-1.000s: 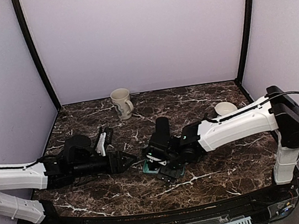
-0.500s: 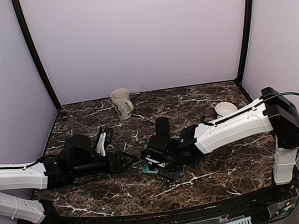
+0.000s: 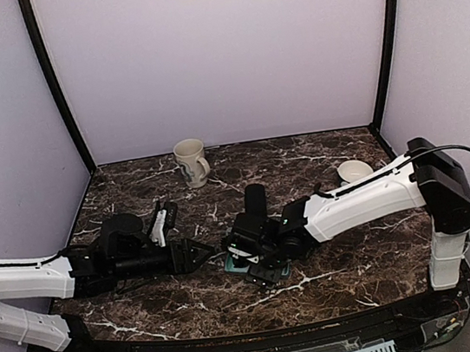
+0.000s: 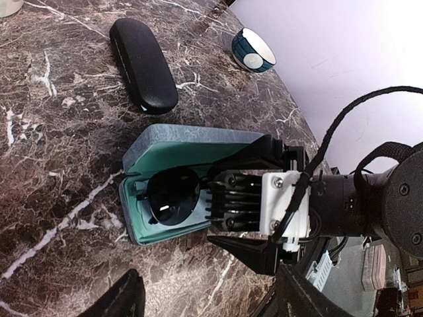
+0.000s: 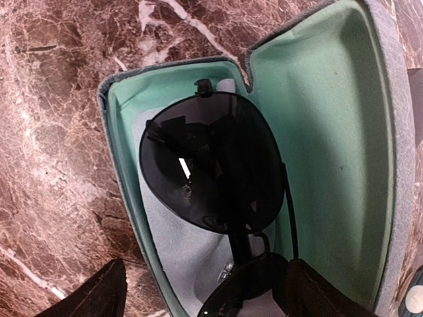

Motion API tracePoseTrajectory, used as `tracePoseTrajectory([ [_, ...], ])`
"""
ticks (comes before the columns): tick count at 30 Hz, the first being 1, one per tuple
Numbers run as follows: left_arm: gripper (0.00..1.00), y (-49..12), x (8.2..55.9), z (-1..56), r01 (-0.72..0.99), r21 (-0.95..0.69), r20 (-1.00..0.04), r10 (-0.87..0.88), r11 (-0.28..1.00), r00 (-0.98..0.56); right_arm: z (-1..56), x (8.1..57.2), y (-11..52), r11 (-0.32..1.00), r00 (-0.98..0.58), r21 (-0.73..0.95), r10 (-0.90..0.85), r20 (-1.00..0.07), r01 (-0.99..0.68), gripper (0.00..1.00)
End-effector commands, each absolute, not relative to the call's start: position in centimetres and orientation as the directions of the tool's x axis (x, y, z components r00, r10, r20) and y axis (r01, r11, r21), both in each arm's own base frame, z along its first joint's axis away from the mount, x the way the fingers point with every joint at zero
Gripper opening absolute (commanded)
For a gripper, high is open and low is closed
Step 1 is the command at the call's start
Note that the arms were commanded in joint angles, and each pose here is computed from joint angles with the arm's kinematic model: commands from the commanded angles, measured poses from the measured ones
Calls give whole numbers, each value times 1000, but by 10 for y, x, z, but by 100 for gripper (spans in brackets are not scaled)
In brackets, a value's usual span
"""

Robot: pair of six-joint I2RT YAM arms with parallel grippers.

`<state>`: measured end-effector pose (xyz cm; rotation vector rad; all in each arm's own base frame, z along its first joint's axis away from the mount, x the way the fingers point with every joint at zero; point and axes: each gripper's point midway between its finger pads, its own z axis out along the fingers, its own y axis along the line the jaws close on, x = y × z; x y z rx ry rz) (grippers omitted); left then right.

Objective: Organize the sunglasses
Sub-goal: Adjust the sunglasses in the sunglasses case.

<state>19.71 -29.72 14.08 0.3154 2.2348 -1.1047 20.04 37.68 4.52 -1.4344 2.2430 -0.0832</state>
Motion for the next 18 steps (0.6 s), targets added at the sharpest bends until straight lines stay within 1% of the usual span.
tracePoseTrajectory([
  [1, 69, -294, 197, 145, 467, -637, -633, -71, 614, -771, 37, 203, 379, 446, -338, -283, -870, -358, -849, 81],
  [18, 69, -294, 197, 142, 463, -635, -631, -68, 618, -773, 41, 197, 383, 455, -350, -235, -856, -380, -859, 67],
])
